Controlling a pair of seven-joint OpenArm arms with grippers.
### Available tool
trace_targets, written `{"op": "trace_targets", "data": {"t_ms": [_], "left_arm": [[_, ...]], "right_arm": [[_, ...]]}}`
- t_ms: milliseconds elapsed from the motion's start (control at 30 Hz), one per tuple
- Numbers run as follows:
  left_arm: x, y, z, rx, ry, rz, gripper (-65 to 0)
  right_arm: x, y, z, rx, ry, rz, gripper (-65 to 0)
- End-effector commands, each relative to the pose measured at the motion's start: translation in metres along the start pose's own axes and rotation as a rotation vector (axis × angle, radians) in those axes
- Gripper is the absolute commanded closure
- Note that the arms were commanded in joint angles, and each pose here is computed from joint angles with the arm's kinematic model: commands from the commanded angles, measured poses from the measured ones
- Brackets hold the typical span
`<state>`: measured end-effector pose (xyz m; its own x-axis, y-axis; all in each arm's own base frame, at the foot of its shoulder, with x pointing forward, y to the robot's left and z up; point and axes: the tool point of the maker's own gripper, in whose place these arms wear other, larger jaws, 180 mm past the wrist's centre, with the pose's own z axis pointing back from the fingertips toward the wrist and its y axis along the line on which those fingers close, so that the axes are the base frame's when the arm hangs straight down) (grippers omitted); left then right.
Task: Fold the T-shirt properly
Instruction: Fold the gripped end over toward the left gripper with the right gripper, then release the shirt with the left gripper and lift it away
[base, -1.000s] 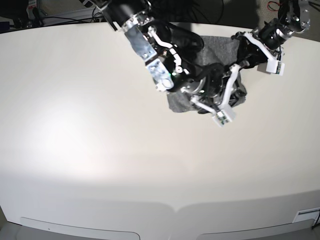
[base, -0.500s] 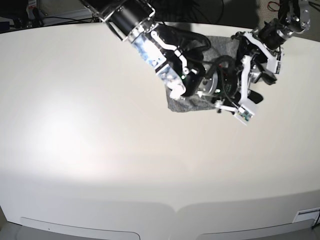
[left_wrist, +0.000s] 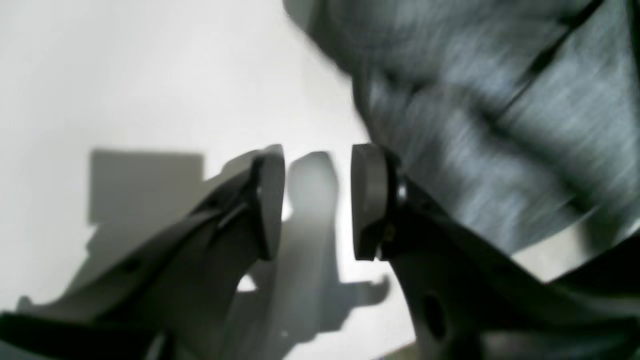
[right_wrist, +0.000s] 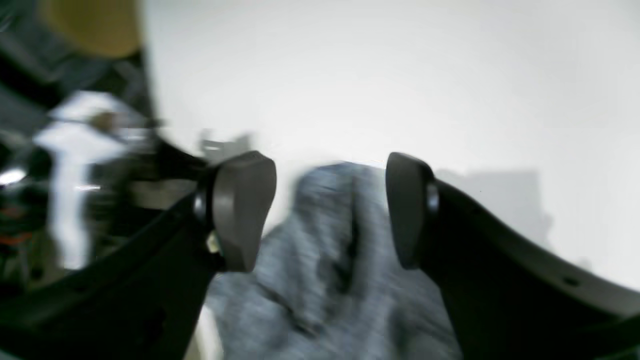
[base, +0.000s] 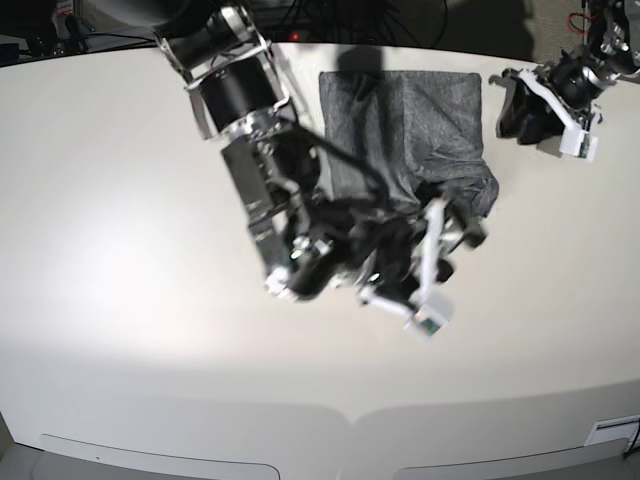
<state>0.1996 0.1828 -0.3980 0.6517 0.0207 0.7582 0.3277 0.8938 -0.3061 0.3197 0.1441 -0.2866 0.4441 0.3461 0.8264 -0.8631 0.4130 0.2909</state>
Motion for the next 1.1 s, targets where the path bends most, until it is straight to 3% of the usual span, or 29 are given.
{"op": "trace_targets", "data": {"t_ms": [0, 133, 200, 433, 567, 800, 1067], "left_arm": [[0.023, -0.005, 0.003, -0.024, -0.068, -0.022, -21.5], [0.048, -0.025, 0.007, -0.073, -0.113, -0.053, -21.5], [0.058, -0.032, 0.009, -0.083, -0.136, -0.076, -21.5], [0.067, -0.067, -0.001, -0.128, -0.183, -0.09, -21.5], [0.058, -0.094, -0.021, -0.181, -0.139, -0.156, -21.5], [0.057, -0.111, -0.049, -0.149, -0.083, -0.248, -21.5], [0.04, -0.118, -0.06, -0.099, -0.015, -0.33, -21.5]], "right_arm": [[0.02, -0.013, 0.011, -0.04, -0.034, 0.026, -38.3], [0.006, -0.063, 0.045, -0.163, -0.027, -0.042, -35.9], [-0.013, -0.088, 0.066, -0.231, 0.009, -0.062, -33.2], [-0.083, -0.153, 0.144, -0.455, 0.151, -0.151, -32.9], [-0.116, -0.164, 0.173, -0.515, 0.196, -0.203, -32.9], [-0.154, -0.171, 0.206, -0.58, 0.223, -0.288, -32.9], [-0.167, -0.179, 0.23, -0.633, 0.23, -0.32, -32.9]]}}
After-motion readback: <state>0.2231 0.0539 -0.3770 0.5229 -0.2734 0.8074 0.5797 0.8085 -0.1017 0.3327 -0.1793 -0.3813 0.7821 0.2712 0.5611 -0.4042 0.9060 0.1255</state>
